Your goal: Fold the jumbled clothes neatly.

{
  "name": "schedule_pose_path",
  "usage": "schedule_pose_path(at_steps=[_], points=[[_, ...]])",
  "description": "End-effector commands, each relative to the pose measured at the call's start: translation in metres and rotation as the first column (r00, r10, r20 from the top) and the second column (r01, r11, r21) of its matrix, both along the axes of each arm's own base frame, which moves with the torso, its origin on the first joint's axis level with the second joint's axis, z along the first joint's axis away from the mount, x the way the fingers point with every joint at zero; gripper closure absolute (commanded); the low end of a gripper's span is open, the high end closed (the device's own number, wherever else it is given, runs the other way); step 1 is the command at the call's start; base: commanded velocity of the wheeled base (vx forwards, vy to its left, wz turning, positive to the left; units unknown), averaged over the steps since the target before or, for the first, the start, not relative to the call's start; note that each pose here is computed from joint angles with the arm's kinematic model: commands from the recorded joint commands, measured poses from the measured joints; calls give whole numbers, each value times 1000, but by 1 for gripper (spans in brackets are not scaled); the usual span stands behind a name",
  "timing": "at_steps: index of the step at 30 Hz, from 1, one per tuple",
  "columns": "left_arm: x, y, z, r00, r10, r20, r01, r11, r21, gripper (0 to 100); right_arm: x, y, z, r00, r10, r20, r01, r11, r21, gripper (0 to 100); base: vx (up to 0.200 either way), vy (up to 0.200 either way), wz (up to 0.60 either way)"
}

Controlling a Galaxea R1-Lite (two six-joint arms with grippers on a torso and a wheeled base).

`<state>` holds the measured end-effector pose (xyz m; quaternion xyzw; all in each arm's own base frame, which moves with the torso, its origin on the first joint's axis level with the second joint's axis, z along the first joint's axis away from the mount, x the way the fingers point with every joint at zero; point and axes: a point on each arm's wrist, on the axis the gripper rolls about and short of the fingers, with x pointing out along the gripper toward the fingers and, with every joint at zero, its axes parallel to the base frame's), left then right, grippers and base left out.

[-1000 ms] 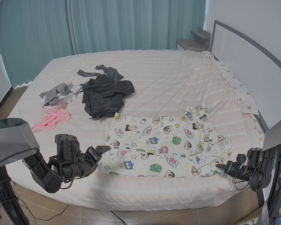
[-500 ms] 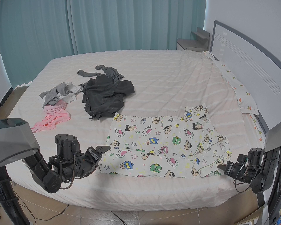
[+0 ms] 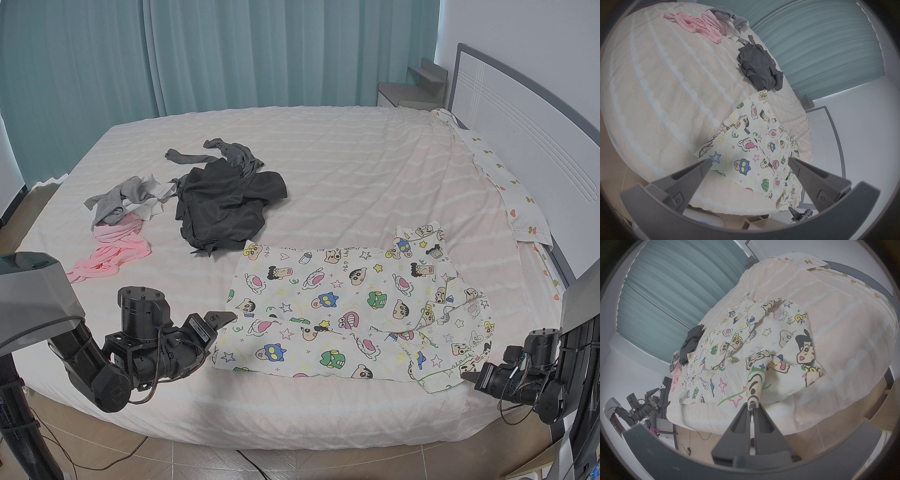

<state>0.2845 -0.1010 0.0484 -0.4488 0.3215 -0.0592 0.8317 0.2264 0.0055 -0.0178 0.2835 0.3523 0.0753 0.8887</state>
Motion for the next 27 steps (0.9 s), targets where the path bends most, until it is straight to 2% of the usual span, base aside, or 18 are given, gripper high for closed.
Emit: schedule_pose_path(at_steps=[1,2,3,8,10,11,12,15,17,19,22,25,27], points=[[0,0,0,1000,0,-1,0,1000,0,0,1,0,-5,1000,-6,-12,6,1000,1,100,0,0,0],[0,0,0,1000,0,-1,0,1000,0,0,2,0,-5,1000,-16,-15,16,1000,14,100,0,0,0],[0,0,0,1000,0,-1,0,1000,0,0,3,0,-4,1000,-25,-13,26,999,24,0,0,0,0],[0,0,0,1000,0,-1,0,1000,0,0,3,-1,1,999,-48,1,48,998,29,0,0,0,0],[0,0,0,1000,0,-1,0,1000,0,0,4,-6,13,994,-89,60,89,996,15,0,0,0,0],[0,0,0,1000,0,-1,0,1000,0,0,4,-6,13,994,-89,60,89,996,15,0,0,0,0],[0,0,0,1000,2,-1,-2,1000,0,0,4,-13,29,984,-121,128,121,993,9,0,0,0,0],[0,0,0,1000,0,-2,0,1000,0,0,1,-19,53,962,-142,235,144,990,8,0,0,0,0],[0,0,0,1000,0,1,0,1000,-1,0,0,-19,63,951,-141,277,143,990,13,0,0,0,0],[0,0,0,1000,0,-1,0,1000,0,0,-3,-11,79,934,-111,339,106,994,31,0,0,0,0],[0,0,0,1000,2,-1,-2,1000,-1,0,-2,4,81,938,-69,341,50,997,66,0,0,0,0],[0,0,0,1000,2,1,-2,1000,-1,0,5,12,85,934,-56,353,21,994,104,0,0,0,0],[0,0,0,1000,2,1,-2,1000,-1,0,5,12,85,934,-56,353,21,994,104,0,0,0,0]])
